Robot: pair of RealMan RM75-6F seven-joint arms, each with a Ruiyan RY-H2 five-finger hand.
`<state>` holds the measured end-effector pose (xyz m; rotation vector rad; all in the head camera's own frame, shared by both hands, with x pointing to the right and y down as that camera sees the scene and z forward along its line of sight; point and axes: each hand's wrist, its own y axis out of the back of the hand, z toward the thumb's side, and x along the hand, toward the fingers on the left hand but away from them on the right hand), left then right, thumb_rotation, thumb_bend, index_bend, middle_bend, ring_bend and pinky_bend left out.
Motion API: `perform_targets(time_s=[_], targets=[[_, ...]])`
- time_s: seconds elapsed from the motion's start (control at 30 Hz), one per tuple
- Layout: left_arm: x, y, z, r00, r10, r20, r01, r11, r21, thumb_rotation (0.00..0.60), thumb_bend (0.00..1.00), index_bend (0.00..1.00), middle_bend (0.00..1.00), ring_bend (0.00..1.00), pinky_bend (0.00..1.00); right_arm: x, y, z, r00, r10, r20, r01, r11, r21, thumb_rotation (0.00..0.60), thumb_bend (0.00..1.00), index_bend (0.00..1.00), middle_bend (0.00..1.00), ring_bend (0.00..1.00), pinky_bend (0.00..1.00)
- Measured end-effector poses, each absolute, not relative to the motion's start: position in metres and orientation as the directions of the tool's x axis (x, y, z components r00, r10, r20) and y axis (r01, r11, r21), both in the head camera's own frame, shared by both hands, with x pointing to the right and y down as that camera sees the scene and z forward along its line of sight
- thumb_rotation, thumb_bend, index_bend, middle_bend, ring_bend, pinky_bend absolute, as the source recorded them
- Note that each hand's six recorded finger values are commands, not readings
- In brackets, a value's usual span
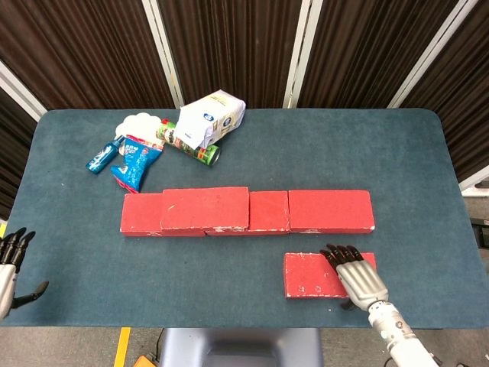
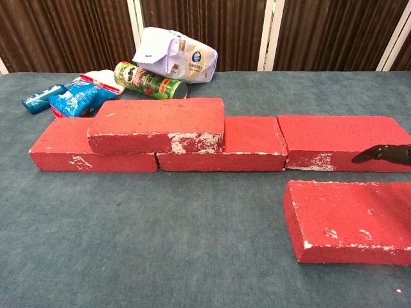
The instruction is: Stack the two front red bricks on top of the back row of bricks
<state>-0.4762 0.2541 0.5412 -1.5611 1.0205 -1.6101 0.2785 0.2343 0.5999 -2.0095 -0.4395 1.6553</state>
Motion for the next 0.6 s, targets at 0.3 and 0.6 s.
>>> perform_targets(time_s=[0.3,0.6], targets=[[-0.478,0.258,0.544,-0.085,-0.872,0.482,-0.05,-0.479,-0.876,0.6,0.23,0.0,0.0,0.0,0.03,0.284,0.23,0.619,0.203,0.52,-0.83,-0.041,-0.842,-0.538,0.6,0.0,0.13,0.09,0.02,0.0],[-0.476,0.258,0.546,-0.081,-0.871,0.485,-0.05,-0.483,-0.874,0.6,0.22,0.0,0.0,0.0,0.03,0.279,0.231,0.633,0.202,0.501,-0.842,-0.048,-0.853,-0.52,0.6,0.0,0.13,0.09,0.02,0.0]])
